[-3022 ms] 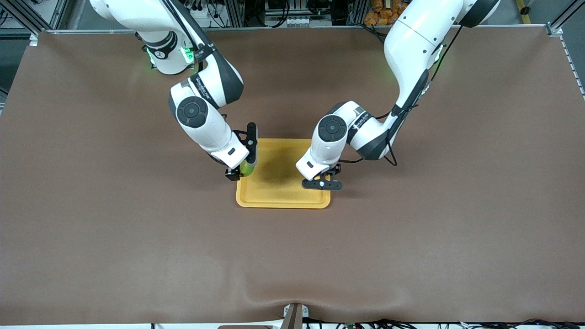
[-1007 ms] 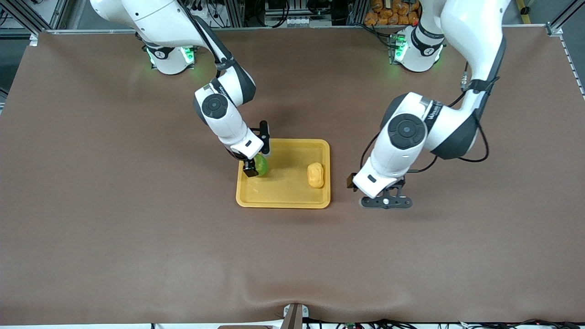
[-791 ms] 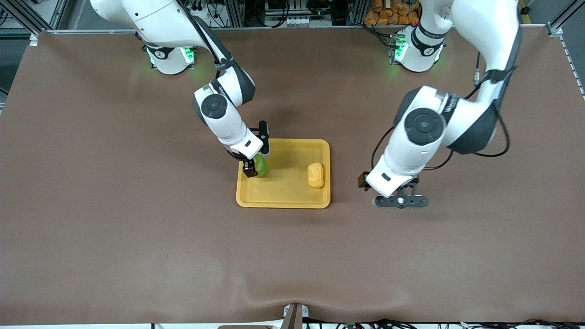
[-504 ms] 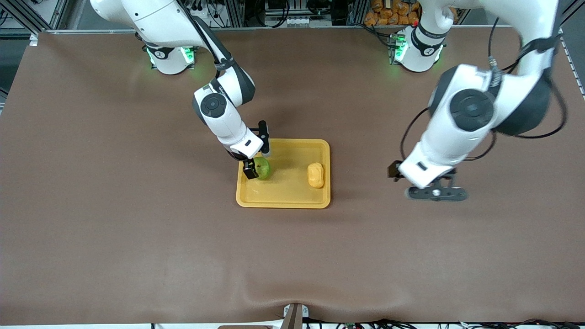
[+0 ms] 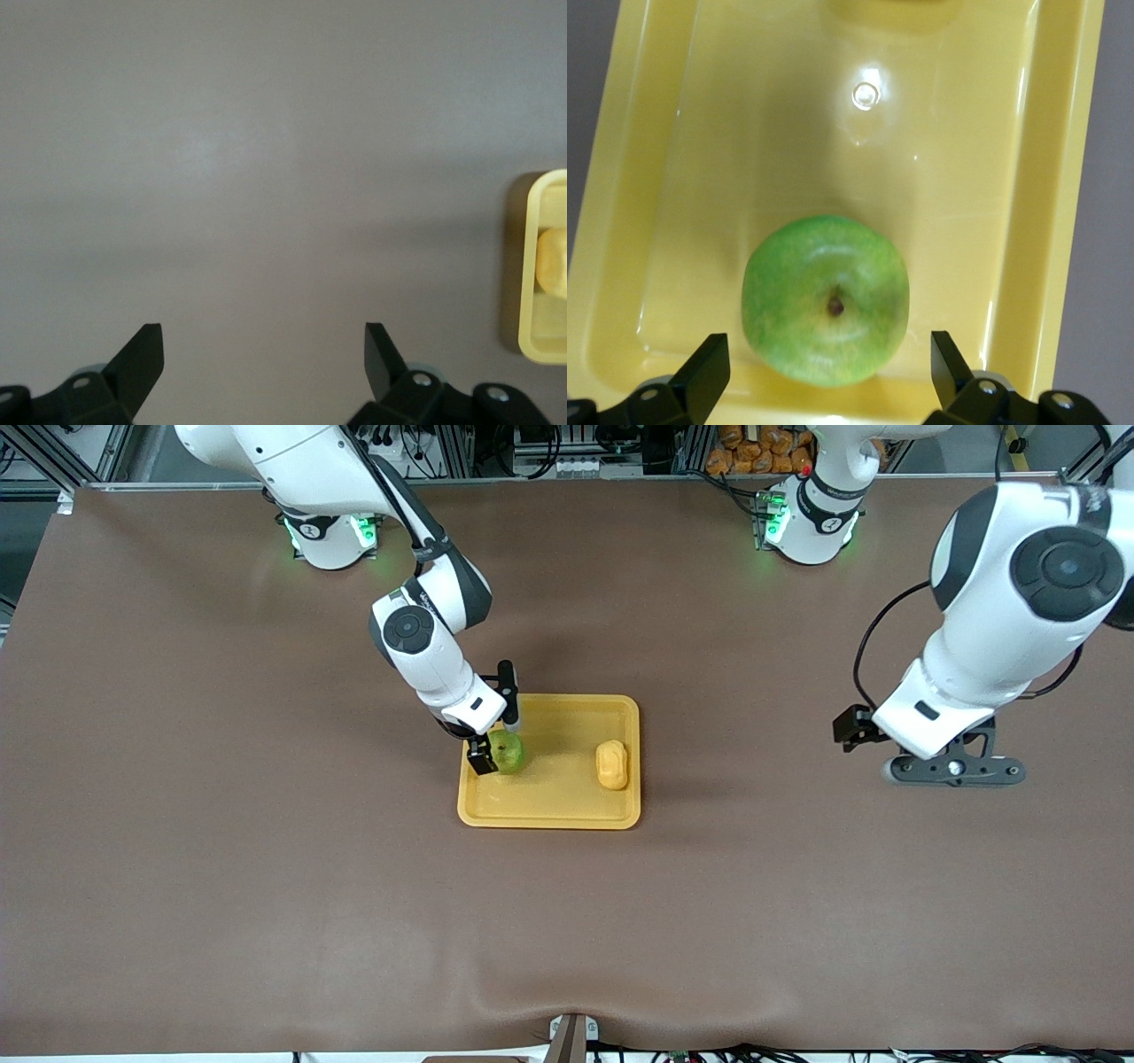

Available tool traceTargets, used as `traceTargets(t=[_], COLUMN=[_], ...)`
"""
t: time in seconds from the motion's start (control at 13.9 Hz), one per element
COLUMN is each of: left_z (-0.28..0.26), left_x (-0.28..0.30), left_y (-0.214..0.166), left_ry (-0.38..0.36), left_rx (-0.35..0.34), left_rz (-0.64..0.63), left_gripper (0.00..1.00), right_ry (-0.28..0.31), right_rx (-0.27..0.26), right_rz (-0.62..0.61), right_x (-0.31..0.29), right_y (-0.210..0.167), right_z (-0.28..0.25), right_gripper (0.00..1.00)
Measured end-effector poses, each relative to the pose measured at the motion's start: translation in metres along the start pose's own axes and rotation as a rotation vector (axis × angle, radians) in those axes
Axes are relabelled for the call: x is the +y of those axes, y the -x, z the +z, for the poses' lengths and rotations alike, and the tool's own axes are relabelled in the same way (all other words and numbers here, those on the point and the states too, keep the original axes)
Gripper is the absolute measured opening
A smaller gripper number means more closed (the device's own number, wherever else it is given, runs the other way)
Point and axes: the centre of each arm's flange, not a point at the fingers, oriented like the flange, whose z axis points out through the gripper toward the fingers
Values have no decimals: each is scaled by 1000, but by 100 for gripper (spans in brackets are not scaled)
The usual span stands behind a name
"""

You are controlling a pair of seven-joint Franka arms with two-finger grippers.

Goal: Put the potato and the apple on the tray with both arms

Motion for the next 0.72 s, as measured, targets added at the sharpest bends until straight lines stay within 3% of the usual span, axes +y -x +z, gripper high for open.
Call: traceTargets(t=[0.29, 0.5, 0.72], left_z=[-20, -40, -57], left_x=[-52, -61, -72], left_y=[12, 29, 48], left_ry=[-17, -25, 15], left_rx=[-16, -51, -91], left_rz=[30, 26, -5], left_gripper=[100, 100, 100], right_ry=[-46, -63, -82], right_rx=[-20, -30, -43], right_rz=[51, 112, 191], right_x=[15, 30, 40], right_y=[26, 59, 102], right_z=[-39, -79, -111], right_gripper=[100, 100, 100])
